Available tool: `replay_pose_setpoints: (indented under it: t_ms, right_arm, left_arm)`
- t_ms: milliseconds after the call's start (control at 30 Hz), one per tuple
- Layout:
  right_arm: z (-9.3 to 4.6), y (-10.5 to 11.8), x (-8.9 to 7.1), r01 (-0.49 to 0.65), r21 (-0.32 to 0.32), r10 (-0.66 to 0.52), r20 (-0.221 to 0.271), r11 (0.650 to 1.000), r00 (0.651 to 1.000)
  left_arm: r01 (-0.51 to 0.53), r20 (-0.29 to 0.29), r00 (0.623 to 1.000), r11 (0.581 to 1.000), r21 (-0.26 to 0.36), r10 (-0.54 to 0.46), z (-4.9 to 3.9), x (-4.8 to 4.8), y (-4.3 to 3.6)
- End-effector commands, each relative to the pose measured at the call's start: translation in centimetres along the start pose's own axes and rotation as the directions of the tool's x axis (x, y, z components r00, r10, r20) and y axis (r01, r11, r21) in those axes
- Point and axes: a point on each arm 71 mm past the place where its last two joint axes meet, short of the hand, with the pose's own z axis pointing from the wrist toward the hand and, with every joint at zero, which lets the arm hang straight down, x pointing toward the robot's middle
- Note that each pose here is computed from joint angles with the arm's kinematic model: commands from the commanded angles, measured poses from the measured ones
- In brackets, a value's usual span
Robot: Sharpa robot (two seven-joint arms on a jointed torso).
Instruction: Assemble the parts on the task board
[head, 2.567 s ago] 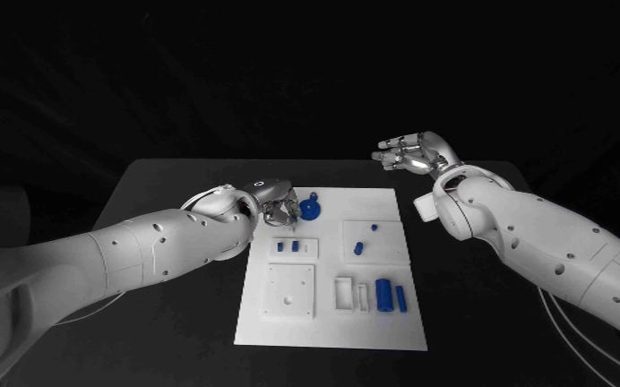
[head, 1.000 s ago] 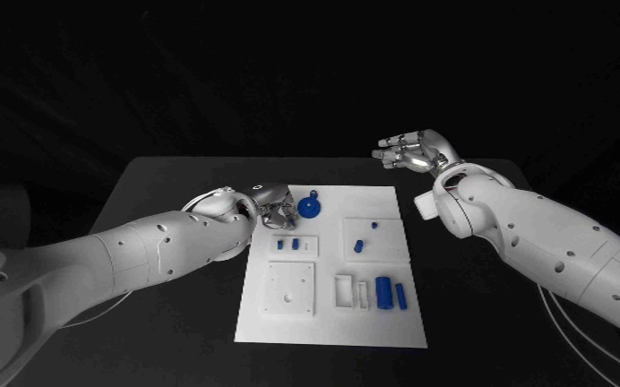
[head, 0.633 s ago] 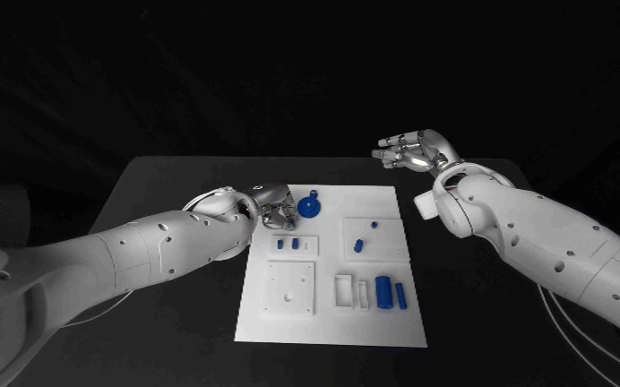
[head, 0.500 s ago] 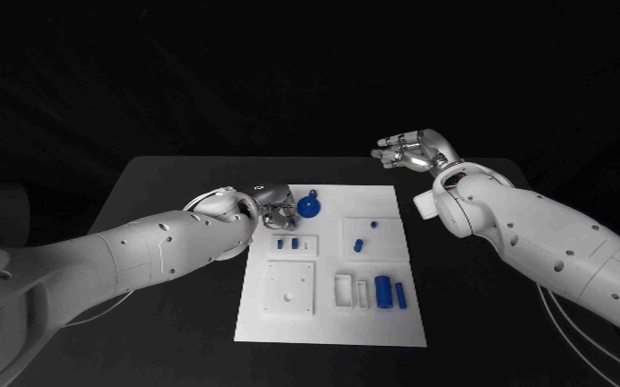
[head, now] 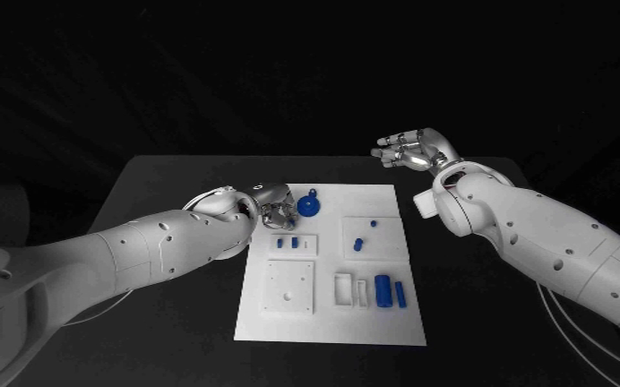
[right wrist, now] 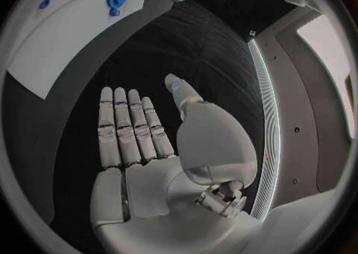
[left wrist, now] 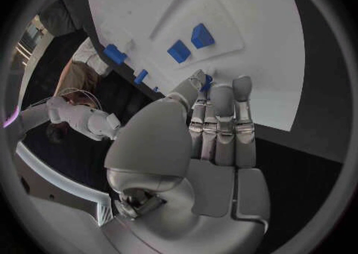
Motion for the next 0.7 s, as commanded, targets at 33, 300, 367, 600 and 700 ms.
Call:
replay_pose_setpoints:
  t_ms: [33, 300, 367, 600, 700]
  right_arm:
    - [0.00, 0.09, 0.16, 0.003, -0.010, -0.003, -0.015, 1.000, 1.000]
    - [0.00, 0.07, 0.15, 0.003, -0.010, -0.004, -0.015, 1.000, 1.000]
    - [0.00, 0.07, 0.17, 0.003, -0.010, -0.003, -0.016, 1.000, 1.000]
    - [0.01, 0.04, 0.20, 0.003, -0.009, -0.003, -0.016, 1.000, 1.000]
    - [0.02, 0.03, 0.22, 0.003, -0.009, -0.003, -0.017, 1.000, 1.000]
  left_arm:
    - [-0.002, -0.044, 0.999, 1.000, -0.005, 0.001, -0.09, 0.72, 0.02]
    - [-0.003, -0.044, 0.999, 1.000, -0.006, 0.002, -0.20, 0.72, 0.12]
    - [-0.002, -0.044, 0.999, 1.000, -0.004, 0.002, -0.21, 0.73, 0.07]
    - [-0.001, -0.046, 0.999, 1.000, 0.001, 0.001, -0.22, 0.80, -0.16]
    - [-0.001, -0.045, 0.999, 1.000, 0.002, 0.001, -0.22, 0.81, -0.19]
